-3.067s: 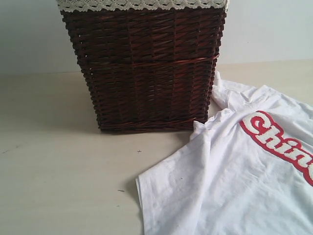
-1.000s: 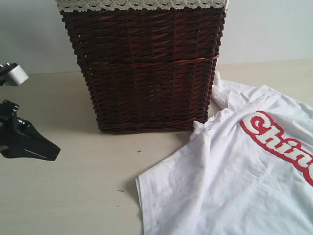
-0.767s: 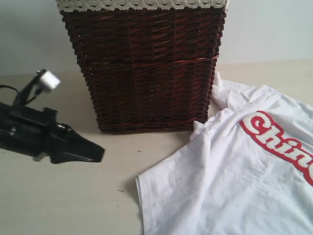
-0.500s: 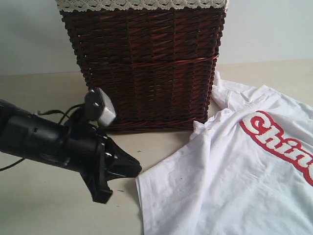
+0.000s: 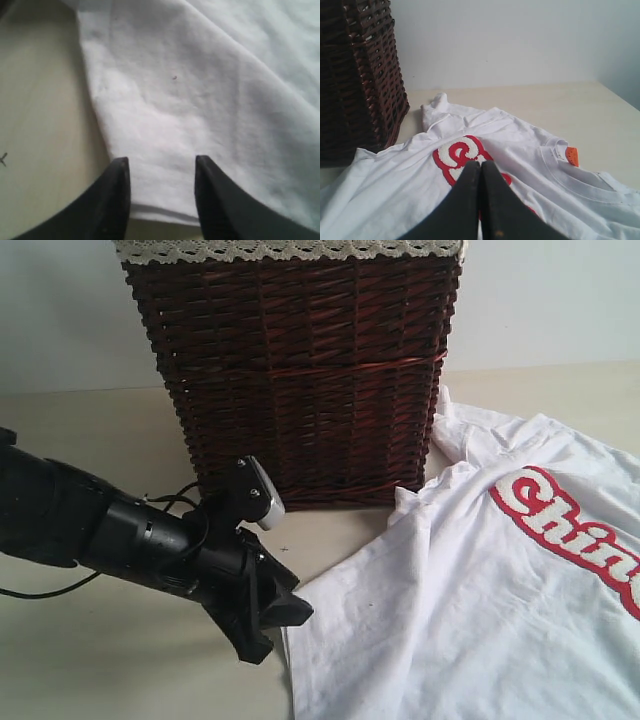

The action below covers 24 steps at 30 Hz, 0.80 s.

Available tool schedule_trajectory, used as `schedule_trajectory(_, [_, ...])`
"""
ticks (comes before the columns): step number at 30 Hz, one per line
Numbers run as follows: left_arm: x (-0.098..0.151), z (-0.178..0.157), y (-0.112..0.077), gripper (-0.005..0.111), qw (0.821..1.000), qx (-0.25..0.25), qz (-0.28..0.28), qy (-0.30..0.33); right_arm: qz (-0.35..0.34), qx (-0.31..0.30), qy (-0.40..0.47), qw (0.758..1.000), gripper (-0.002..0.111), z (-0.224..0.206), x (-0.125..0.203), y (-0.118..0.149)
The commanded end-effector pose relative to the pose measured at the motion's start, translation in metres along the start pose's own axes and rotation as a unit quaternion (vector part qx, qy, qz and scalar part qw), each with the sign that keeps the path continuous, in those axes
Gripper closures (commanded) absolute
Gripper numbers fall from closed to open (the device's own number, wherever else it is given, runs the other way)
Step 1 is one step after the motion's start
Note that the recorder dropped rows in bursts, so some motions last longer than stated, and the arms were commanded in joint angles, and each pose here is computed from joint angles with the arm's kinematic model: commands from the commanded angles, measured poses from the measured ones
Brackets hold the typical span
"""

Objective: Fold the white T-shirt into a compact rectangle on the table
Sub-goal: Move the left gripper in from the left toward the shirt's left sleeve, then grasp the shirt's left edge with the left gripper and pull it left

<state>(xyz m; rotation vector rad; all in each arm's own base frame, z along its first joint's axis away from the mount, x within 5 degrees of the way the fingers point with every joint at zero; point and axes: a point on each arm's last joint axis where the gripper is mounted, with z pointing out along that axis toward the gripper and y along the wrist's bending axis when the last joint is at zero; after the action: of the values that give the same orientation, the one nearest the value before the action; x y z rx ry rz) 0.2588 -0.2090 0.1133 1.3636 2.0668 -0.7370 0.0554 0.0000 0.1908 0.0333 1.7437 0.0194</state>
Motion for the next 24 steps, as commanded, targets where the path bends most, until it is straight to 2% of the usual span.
schedule_trajectory(1, [-0.001, 0.003, 0.001, 0.082, 1.000, -0.001, 0.010, 0.006, -0.005, 0.002, -0.002, 1.000, 0.108, 0.000, 0.001, 0.000])
schedule_trajectory(5, [0.009, 0.011, -0.003, 0.084, 0.999, 0.022, -0.017, 0.038, -0.005, 0.002, -0.002, 1.000, 0.108, 0.000, 0.001, 0.000])
schedule_trajectory(6, [0.009, 0.011, -0.003, 0.088, 0.998, 0.020, -0.034, 0.039, -0.005, 0.002, -0.002, 1.000, 0.108, 0.000, 0.001, 0.000])
schedule_trajectory(9, [0.009, 0.011, -0.003, 0.107, 0.998, 0.020, -0.033, 0.040, -0.005, 0.002, -0.002, 1.000, 0.108, 0.000, 0.001, 0.000])
schedule_trajectory(14, [0.003, 0.001, 0.002, 0.107, 0.999, -0.008, -0.021, 0.033, -0.005, 0.002, -0.002, 1.000, 0.108, 0.000, 0.001, 0.000])
schedule_trajectory(17, [-0.013, -0.017, 0.008, 0.107, 0.999, -0.035, 0.001, 0.006, -0.005, 0.002, -0.002, 1.000, 0.108, 0.000, 0.001, 0.000])
schedule_trajectory(20, [-0.023, -0.021, 0.006, 0.106, 0.999, -0.021, 0.026, -0.013, -0.005, 0.002, -0.002, 1.000, 0.108, 0.000, 0.001, 0.000])
schedule_trajectory(21, [-0.023, -0.019, 0.004, 0.103, 0.999, -0.011, 0.041, -0.014, -0.005, 0.002, -0.002, 1.000, 0.108, 0.000, 0.001, 0.000])
schedule_trajectory(22, [-0.021, -0.010, -0.001, 0.086, 0.997, 0.014, 0.073, -0.017, -0.005, 0.002, -0.002, 1.000, 0.108, 0.000, 0.001, 0.000])
schedule_trajectory(23, [-0.020, -0.006, -0.002, 0.077, 0.997, 0.017, 0.072, -0.015, -0.005, 0.002, -0.002, 1.000, 0.108, 0.000, 0.001, 0.000])
schedule_trajectory(24, [-0.016, 0.005, -0.001, 0.050, 0.998, 0.014, 0.055, -0.006, -0.005, 0.002, -0.002, 1.000, 0.108, 0.000, 0.001, 0.000])
